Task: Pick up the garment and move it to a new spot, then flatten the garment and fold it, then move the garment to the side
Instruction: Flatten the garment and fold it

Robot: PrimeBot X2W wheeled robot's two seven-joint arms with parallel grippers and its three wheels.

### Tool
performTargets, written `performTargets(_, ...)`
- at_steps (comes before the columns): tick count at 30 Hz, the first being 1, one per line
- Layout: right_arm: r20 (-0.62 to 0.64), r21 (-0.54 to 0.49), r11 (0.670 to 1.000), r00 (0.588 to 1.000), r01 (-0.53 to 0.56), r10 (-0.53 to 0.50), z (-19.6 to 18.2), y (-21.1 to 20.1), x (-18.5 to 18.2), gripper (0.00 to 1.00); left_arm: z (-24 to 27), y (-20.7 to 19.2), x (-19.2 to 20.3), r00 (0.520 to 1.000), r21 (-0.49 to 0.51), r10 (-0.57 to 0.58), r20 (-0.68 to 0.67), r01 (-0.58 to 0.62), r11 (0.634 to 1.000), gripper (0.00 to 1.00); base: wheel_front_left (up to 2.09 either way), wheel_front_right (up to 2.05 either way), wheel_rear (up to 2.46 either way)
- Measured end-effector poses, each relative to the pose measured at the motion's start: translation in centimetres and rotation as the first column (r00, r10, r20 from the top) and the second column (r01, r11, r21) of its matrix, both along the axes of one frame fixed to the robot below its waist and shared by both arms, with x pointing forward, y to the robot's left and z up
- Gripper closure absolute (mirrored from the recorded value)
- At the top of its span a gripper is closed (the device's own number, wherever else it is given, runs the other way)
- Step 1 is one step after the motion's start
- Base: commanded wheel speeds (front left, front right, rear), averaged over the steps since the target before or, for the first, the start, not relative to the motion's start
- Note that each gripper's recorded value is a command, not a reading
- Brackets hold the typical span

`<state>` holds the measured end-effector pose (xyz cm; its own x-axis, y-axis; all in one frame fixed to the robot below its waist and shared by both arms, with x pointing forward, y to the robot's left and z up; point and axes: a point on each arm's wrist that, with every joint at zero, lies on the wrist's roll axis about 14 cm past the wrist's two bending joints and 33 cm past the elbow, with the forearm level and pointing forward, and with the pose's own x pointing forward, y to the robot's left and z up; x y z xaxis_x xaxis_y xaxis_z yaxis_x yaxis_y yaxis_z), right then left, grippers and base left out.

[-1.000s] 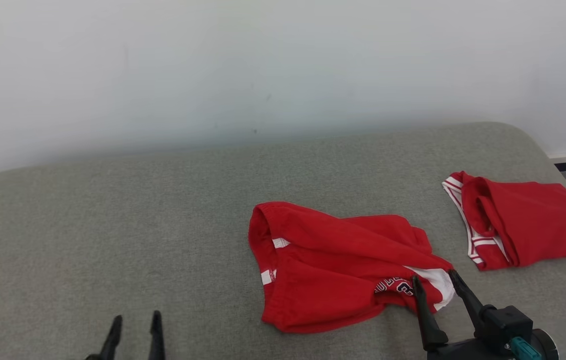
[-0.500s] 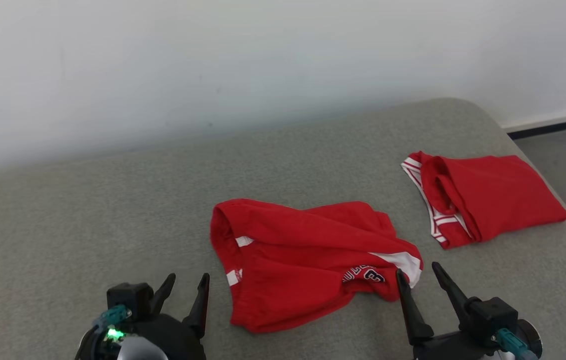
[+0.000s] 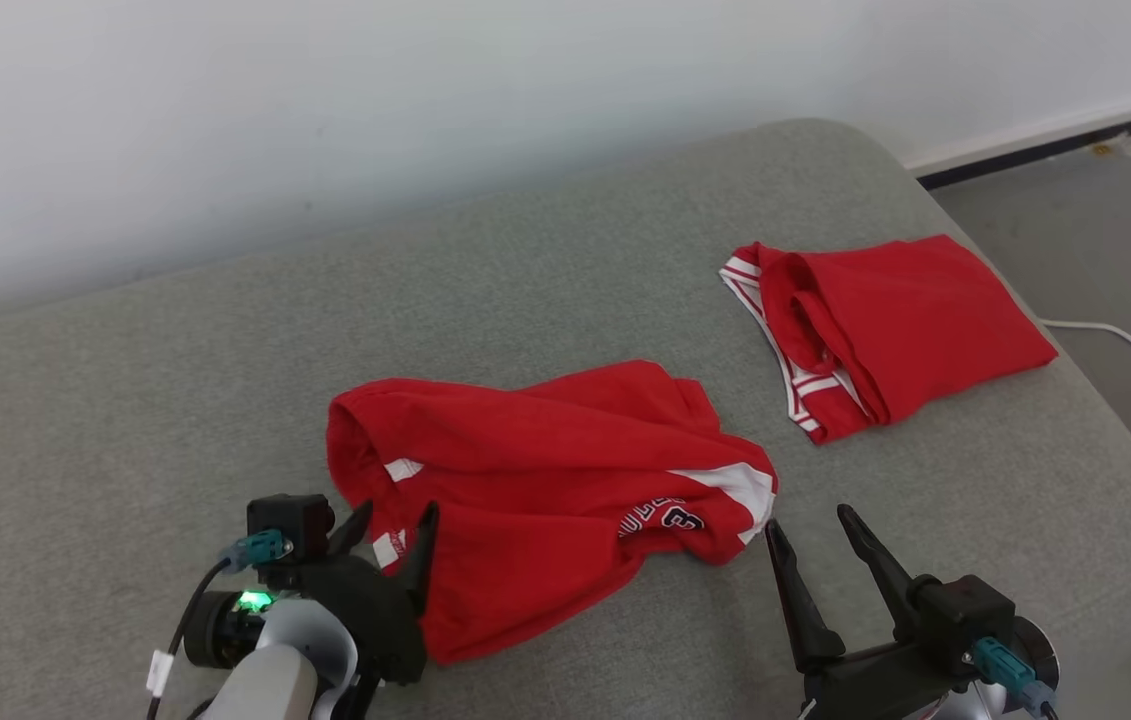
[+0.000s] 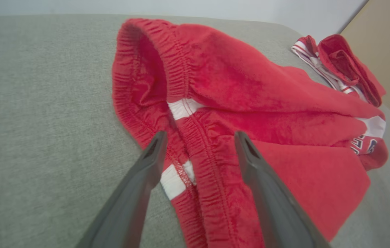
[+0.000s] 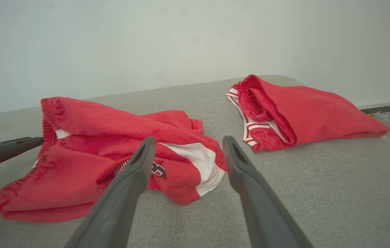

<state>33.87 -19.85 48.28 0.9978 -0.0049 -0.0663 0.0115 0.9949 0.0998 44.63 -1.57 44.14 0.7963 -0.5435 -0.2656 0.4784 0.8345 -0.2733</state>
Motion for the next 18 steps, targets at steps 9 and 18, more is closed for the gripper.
performTargets(9,-0.028,0.008,0.999,0.999,0.033,-0.033,-0.9,-0.9,-0.6,0.0,-2.1,-1.1,0.4,0.994,0.033,-0.023,-0.111,0.027,0.999,0.0,0.0,0.0,0.0)
performTargets(18,-0.02,0.016,0.999,0.999,0.031,-0.031,-0.7,-0.8,-0.7,0.0,-2.4,-2.2,-0.7,0.977,-0.014,-0.053,-0.207,0.051,0.999,0.0,0.0,0.0,0.0)
